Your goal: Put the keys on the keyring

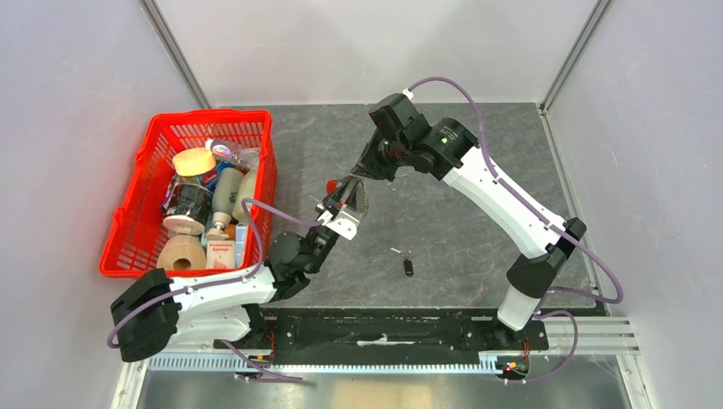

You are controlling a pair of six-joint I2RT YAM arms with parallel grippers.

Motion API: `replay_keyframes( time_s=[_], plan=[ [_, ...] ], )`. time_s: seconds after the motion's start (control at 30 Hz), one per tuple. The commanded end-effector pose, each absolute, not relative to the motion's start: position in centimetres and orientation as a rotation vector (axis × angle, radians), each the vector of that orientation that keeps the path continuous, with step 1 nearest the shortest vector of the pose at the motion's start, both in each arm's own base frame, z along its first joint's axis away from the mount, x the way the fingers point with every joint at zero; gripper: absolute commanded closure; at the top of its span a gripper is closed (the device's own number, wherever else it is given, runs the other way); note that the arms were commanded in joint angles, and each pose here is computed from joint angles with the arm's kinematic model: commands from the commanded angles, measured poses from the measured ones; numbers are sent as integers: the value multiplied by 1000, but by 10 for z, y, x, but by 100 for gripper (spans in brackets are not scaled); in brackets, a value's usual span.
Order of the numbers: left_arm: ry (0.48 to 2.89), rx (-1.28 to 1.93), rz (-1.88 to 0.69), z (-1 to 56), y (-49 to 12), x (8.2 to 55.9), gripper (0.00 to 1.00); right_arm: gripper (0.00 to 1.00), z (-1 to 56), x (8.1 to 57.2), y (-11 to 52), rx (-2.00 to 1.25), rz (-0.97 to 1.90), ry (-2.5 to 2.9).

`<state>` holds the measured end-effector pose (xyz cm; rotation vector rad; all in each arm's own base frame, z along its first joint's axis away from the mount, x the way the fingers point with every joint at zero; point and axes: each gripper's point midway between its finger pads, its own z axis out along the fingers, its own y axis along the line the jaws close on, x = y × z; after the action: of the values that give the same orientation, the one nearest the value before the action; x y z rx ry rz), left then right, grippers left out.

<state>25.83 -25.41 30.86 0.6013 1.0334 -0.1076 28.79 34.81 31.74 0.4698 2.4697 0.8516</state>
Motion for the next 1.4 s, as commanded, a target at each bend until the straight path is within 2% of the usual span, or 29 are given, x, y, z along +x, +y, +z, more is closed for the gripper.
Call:
replay_keyframes(
  time_s=[0.0,0.57,0.67,1.37],
  plan=[
    [998,556,-80,321,-248,259,71,100,366,281,346,440,976,2358],
    [978,525,-76,330,-241,257,82,100,367,275,351,424,988,2360],
    [969,516,-79,335,-240,256,98,100,365,273,350,424,981,2364],
    [973,623,-196,342,-248,237,98,100,374,259,344,395,1032,2345]
  ],
)
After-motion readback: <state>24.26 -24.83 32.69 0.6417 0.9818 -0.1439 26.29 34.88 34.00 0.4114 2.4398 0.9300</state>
